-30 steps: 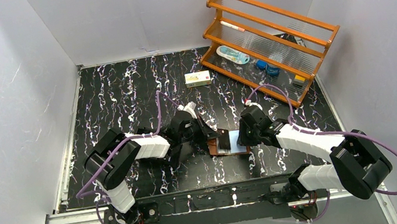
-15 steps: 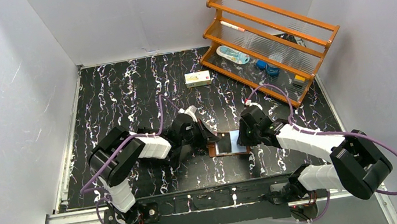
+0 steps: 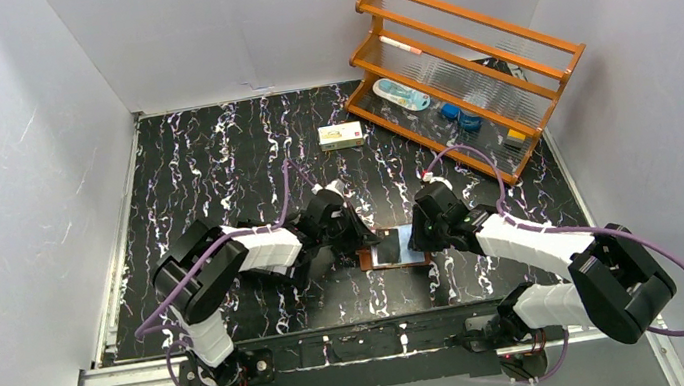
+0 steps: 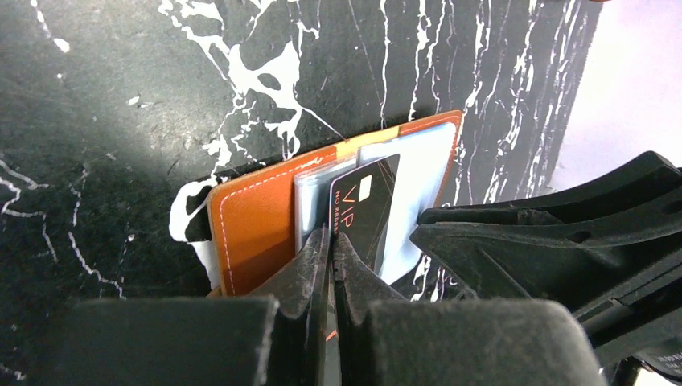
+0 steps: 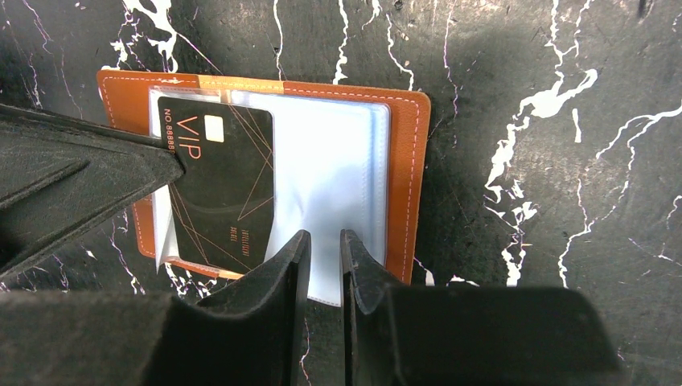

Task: Put the credit cards into the card holder
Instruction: Insert the credit card into the card holder.

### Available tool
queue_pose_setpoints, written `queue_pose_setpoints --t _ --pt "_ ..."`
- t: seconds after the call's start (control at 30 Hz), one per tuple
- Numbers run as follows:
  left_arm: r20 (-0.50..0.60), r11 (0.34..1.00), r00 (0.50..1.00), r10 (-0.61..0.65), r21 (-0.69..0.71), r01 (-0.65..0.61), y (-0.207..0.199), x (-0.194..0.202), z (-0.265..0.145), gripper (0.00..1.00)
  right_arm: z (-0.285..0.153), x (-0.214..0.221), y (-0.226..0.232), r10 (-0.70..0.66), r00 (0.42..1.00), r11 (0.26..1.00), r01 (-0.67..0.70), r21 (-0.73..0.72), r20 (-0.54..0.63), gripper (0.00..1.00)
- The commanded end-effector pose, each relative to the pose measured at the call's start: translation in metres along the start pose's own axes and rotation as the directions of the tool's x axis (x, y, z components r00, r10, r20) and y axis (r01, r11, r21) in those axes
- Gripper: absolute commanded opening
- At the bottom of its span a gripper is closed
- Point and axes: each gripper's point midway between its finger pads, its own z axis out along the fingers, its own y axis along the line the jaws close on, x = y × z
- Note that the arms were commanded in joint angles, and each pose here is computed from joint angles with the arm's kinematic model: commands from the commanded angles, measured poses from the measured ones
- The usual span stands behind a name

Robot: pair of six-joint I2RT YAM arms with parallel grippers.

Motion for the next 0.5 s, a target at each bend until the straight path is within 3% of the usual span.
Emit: queue_pose_setpoints --t 0.0,0.47 --pt "0.012 0.982 1.0 0.019 -0.19 -0.017 0.031 0.004 -0.014 0.0 -0.001 0.003 -0.007 0.001 1.0 1.0 -0.001 0.029 -0.007 0.28" --pt "0.028 0.968 1.0 0.002 -0.252 0.005 0.042 0.007 -0.019 0.0 -0.001 0.001 -0.007 -0.003 1.0 1.0 0.003 0.029 -0.003 0.28"
